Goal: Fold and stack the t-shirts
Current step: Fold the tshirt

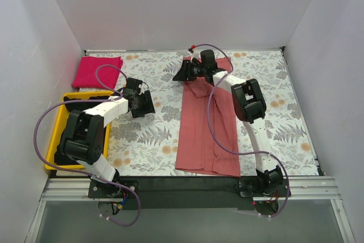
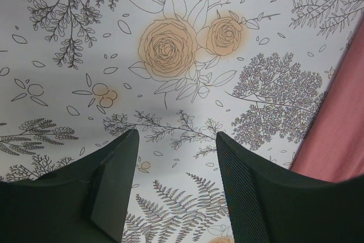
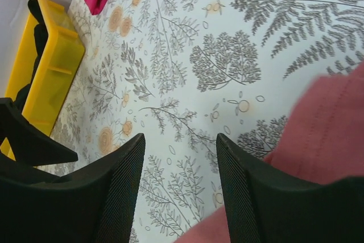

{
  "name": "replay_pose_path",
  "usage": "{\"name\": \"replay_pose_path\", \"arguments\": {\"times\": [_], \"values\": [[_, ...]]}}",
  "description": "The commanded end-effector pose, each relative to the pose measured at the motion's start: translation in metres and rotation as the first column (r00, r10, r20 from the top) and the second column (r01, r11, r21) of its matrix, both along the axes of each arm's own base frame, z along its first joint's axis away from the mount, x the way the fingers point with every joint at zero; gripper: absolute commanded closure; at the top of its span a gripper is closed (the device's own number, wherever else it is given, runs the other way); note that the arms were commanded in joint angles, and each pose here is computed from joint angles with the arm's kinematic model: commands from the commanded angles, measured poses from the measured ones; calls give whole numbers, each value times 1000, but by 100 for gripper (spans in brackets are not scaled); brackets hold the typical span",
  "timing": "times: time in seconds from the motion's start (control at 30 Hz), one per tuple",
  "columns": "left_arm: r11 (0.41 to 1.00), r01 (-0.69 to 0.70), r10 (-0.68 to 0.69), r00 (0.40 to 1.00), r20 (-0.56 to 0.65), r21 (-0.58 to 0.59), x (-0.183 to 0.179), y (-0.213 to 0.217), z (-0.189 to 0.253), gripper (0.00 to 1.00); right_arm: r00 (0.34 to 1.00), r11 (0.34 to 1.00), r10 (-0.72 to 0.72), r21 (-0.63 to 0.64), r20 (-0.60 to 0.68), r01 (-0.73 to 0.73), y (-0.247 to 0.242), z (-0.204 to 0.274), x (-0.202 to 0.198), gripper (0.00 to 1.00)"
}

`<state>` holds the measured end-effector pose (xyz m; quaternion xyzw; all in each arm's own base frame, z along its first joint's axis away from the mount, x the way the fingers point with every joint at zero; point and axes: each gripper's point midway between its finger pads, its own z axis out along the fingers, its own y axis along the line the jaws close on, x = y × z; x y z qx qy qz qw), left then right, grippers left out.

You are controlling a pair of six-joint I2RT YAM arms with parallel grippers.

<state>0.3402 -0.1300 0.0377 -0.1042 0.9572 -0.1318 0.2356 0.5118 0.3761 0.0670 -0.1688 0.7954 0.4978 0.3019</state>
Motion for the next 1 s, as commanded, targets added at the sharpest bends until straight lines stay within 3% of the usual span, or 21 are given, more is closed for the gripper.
{"name": "replay_pose_path", "arguments": {"times": [0.0,0.1,0.23,0.4,0.6,0.83,0.97], "values": [[1000,14,-14,999,46,-9,7,-3,15,44,987,999,11,41,162,-17,-3,73,3,39],[1000,13,-12,999,46,-9,7,-3,15,44,981,1000,3,30,196,-9,-9,90,-2,40],[1000,15,-14,998,56,-15,8,-3,18,44,970,993,-95,-49,224,108,-40,89,-1,40],[999,23,-21,997,69,-25,8,-6,21,44,977,981,-140,-110,159,158,-69,68,-13,50],[997,54,-49,995,92,-61,8,-13,28,44,977,959,-179,-200,112,199,-108,43,-54,53],[960,166,-159,986,47,-225,-24,-63,34,45,962,929,-256,-250,97,272,-166,52,-93,53],[923,254,-259,966,21,-290,-60,-105,44,47,967,920,-255,-305,15,247,-176,46,-141,55]]}}
